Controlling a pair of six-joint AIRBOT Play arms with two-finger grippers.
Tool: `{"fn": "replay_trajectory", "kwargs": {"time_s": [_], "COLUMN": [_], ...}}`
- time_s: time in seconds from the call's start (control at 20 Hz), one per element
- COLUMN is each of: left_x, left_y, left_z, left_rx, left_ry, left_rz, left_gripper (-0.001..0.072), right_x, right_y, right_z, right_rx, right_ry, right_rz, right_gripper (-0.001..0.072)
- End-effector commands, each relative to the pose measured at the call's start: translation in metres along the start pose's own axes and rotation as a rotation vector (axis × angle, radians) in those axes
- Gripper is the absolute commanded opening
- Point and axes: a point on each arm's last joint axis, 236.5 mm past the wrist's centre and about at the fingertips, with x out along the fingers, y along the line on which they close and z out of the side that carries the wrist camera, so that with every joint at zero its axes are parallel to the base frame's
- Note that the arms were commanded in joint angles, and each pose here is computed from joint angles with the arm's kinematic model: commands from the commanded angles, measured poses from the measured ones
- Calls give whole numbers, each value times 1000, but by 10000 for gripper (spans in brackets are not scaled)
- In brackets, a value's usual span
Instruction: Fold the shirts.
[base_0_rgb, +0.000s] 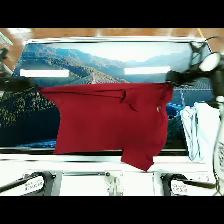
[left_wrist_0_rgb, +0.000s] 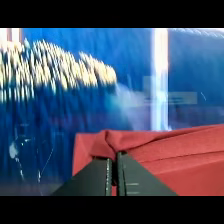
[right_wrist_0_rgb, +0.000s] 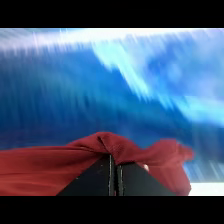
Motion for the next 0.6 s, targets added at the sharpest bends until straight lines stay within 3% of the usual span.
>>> {"fn": "replay_trajectory", "kwargs": {"time_s": [0.0, 0.15, 0.55], "left_x": [91, 132, 178], "left_y": [11, 13, 15], "left_z": [35, 50, -10], "left_rx": [-6, 4, -57], "left_ry": [-6, -12, 219], "left_rz": [-8, -10, -37], "left_gripper": [36, 36, 36], "right_x": [83, 114, 142], "right_y": [18, 14, 6], "right_z": [51, 72, 4], "right_rx": [16, 21, 4], "right_ry": [-225, -336, -50], "right_rz": [56, 44, 25], "right_gripper": [59, 59, 59]}}
